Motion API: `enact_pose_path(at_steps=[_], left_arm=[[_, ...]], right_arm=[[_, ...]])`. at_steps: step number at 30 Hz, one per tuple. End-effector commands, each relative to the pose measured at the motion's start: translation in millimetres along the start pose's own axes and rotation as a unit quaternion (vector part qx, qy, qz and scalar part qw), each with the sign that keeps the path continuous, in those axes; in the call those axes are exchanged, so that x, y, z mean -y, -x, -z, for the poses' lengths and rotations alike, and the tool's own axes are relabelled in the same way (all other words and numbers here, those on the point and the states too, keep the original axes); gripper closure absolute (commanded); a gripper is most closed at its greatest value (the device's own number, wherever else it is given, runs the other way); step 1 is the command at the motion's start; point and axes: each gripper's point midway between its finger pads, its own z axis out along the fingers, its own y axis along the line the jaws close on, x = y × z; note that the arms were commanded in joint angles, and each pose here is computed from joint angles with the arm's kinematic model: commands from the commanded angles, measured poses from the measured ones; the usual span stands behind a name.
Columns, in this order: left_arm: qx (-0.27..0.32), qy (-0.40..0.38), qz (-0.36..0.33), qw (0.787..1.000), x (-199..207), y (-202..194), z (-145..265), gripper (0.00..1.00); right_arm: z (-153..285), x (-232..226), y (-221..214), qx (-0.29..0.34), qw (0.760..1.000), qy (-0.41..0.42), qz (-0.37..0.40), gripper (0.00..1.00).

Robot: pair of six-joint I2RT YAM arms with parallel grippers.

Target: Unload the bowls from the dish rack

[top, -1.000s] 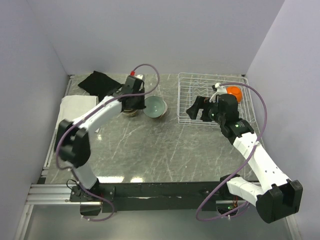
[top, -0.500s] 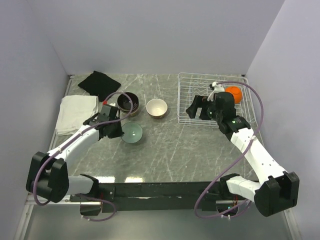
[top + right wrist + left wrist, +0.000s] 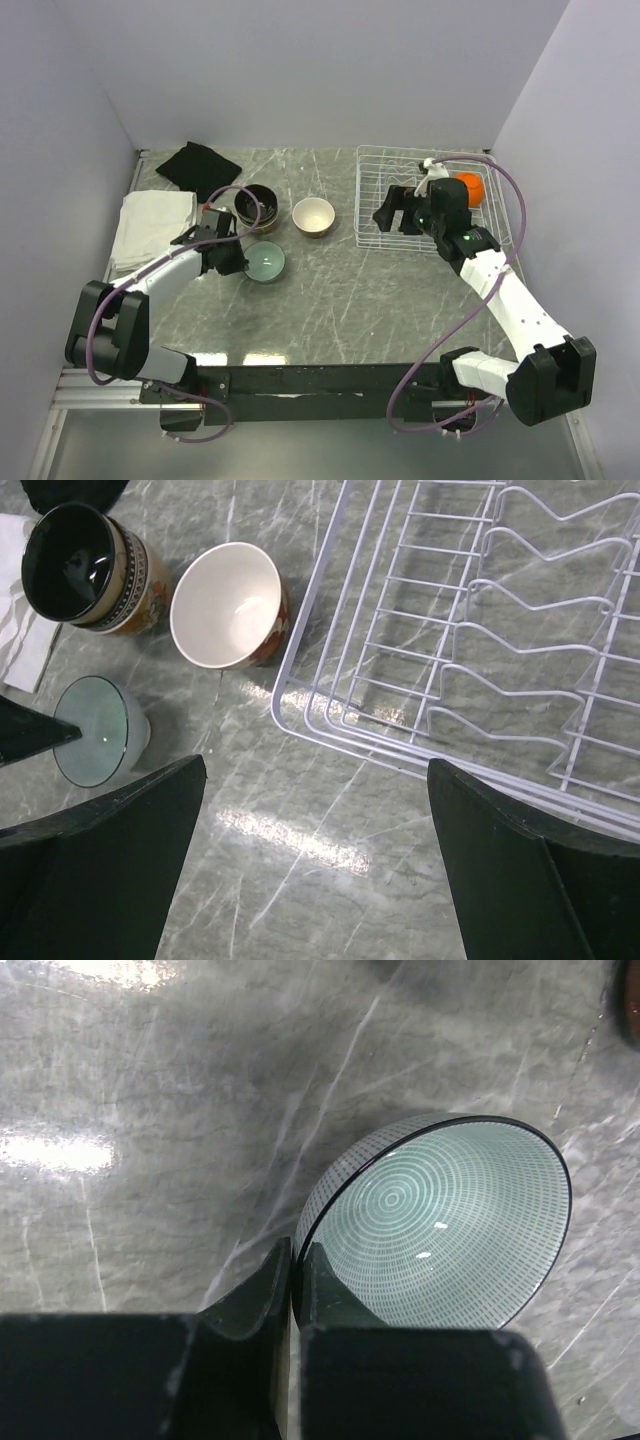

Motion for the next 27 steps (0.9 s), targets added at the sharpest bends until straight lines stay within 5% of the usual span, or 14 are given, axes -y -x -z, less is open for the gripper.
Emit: enact_pose_path(at_steps=[1, 12, 18, 27], left_arm=[[0.020, -0.031, 0.007, 0.999, 16, 15, 2, 0.90], [0.073, -0.032, -0.005, 0.997, 14, 28, 39, 0.32], [0.154, -0.011, -0.019, 0.988, 5, 54, 76, 0.07], [0.242, 0.031, -0.055, 0.968, -20, 69, 105, 0.01]], right_arm=[[6, 0, 17, 0.033, 0.999, 0.002, 0.012, 0.00], [0, 67, 51, 0.073, 0.985, -0.147, 0.044, 0.00], [-7, 132, 78, 0.063, 0.967, -0.243, 0.030, 0.00], [-39, 207, 98, 0.013, 0.929, -0.347, 0.126, 0.00]])
